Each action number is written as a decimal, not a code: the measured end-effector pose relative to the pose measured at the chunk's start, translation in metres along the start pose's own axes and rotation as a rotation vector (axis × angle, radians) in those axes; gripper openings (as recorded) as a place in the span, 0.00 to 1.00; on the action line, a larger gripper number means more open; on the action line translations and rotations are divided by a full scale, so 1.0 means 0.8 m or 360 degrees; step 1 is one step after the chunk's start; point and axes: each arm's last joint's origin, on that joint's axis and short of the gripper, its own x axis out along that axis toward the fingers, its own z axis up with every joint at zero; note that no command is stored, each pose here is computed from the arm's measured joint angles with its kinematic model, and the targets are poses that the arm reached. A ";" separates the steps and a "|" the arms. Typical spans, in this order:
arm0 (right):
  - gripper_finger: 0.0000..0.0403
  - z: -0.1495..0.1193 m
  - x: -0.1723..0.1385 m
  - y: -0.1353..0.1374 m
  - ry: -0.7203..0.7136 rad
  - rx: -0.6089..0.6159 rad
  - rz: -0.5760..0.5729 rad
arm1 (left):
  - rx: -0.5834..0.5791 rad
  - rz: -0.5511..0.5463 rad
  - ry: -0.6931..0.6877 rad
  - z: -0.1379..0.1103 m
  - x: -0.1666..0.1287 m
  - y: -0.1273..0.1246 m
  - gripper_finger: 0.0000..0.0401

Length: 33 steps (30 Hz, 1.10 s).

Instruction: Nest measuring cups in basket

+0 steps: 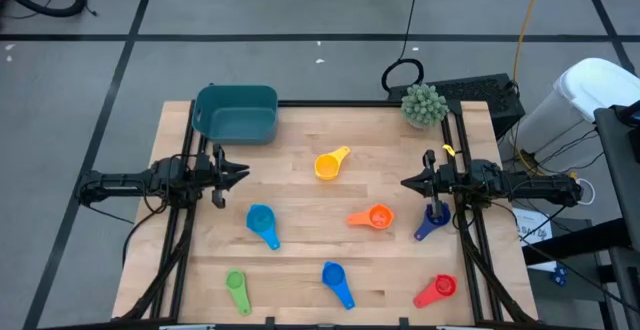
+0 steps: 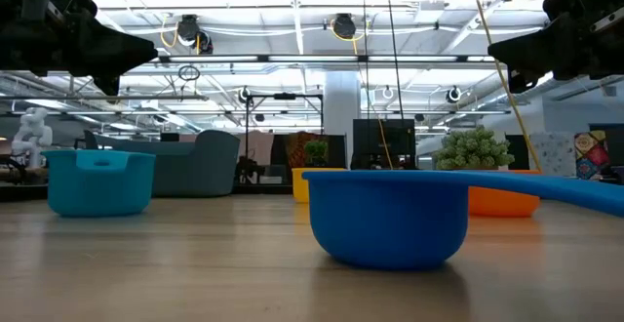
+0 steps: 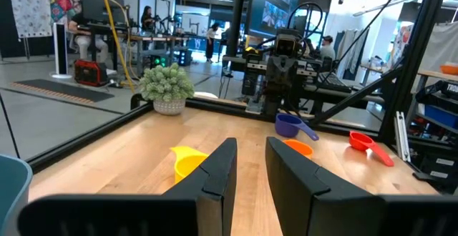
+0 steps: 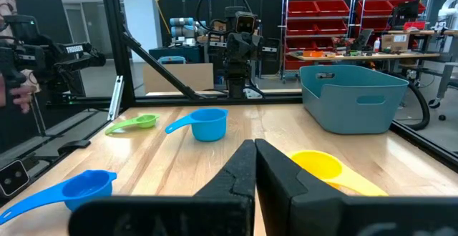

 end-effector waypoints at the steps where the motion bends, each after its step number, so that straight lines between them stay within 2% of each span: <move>1: 0.00 0.000 0.000 0.000 0.0000 0.0001 0.0000 | -0.0023 0.0000 0.0000 0.000 0.000 0.000 0.20; 6: 0.00 0.000 0.000 0.000 0.0000 0.0000 -0.0004 | -0.0410 -0.0044 0.0011 0.000 0.000 -0.001 0.20; 10: 0.00 0.000 0.000 0.000 0.0000 0.0001 -0.0002 | -0.0597 -0.0056 0.0018 0.000 0.000 -0.001 0.20; 15: 0.00 0.000 0.000 0.000 0.0000 0.0000 -0.0002 | -0.0619 -0.0113 0.0051 -0.001 0.000 -0.003 0.20; 22: 0.00 0.000 0.000 0.000 0.0000 -0.0033 -0.0001 | -0.0510 -0.0166 0.0015 0.006 -0.001 -0.004 0.20; 24: 0.00 0.000 0.000 0.000 0.0000 -0.0032 -0.0001 | -0.0442 -0.0170 -0.0009 0.023 -0.004 -0.006 0.20; 27: 0.00 0.001 0.000 0.000 -0.0016 -0.0032 -0.0001 | -0.0303 -0.0124 0.0034 0.070 -0.014 -0.009 0.20; 30: 0.00 0.012 -0.001 0.000 -0.0163 -0.0035 0.0004 | -0.0176 -0.0015 0.0249 0.125 -0.028 -0.012 0.20; 33: 0.00 0.023 -0.002 0.001 -0.0305 -0.0039 0.0007 | -0.0144 0.0040 0.0479 0.175 -0.032 -0.017 0.24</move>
